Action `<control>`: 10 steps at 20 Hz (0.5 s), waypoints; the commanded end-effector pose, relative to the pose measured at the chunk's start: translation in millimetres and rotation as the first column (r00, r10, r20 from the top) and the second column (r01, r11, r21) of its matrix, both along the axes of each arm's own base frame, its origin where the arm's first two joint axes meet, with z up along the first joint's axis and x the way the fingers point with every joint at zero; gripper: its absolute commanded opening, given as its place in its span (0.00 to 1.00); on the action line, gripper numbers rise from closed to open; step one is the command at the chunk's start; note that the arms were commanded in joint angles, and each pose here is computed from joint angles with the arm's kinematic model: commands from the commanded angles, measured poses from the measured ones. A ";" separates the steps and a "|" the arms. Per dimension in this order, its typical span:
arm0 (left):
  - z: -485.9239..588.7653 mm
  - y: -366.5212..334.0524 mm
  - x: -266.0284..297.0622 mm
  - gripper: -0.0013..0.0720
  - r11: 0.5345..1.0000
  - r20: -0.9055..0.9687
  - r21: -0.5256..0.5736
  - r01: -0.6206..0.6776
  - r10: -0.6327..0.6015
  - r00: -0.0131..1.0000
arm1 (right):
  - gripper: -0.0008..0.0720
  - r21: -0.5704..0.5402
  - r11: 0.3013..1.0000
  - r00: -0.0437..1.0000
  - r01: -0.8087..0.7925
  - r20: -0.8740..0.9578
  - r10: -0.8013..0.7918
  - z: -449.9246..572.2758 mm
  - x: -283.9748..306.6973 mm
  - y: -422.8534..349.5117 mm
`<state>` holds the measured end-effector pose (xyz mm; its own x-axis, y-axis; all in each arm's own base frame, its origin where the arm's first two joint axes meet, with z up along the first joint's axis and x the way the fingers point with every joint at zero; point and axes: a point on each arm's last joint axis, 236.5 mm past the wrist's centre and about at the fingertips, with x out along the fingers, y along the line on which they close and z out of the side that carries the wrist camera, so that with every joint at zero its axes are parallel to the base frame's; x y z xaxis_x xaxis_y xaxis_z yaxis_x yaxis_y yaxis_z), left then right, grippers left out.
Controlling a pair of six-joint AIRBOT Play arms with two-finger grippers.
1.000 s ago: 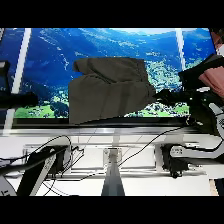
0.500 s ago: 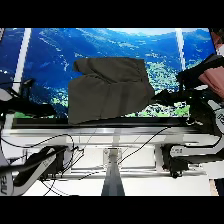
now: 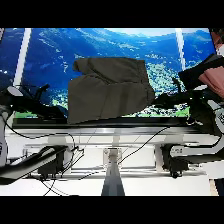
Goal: Fold the clothes and pants, and hang the long-sleeved shirts on hangers.
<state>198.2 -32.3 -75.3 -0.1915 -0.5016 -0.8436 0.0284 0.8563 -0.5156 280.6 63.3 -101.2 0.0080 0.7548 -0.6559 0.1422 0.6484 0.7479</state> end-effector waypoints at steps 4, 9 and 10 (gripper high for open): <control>-28.2 -25.6 -19.9 0.58 0.995 -0.033 -0.094 -0.028 0.025 0.999 | 0.60 -0.028 0.999 1.000 0.020 0.014 -0.020 -5.2 5.5 -4.5; -49.7 -29.1 -0.4 0.58 0.988 0.058 -0.077 -0.133 0.137 0.989 | 0.60 -0.051 0.998 0.999 0.040 0.027 -0.039 -9.1 10.8 -8.5; -52.0 -27.1 3.4 0.58 0.987 0.072 -0.067 -0.144 0.149 0.986 | 0.60 -0.051 0.998 0.999 0.041 0.025 -0.039 -9.1 10.7 -8.5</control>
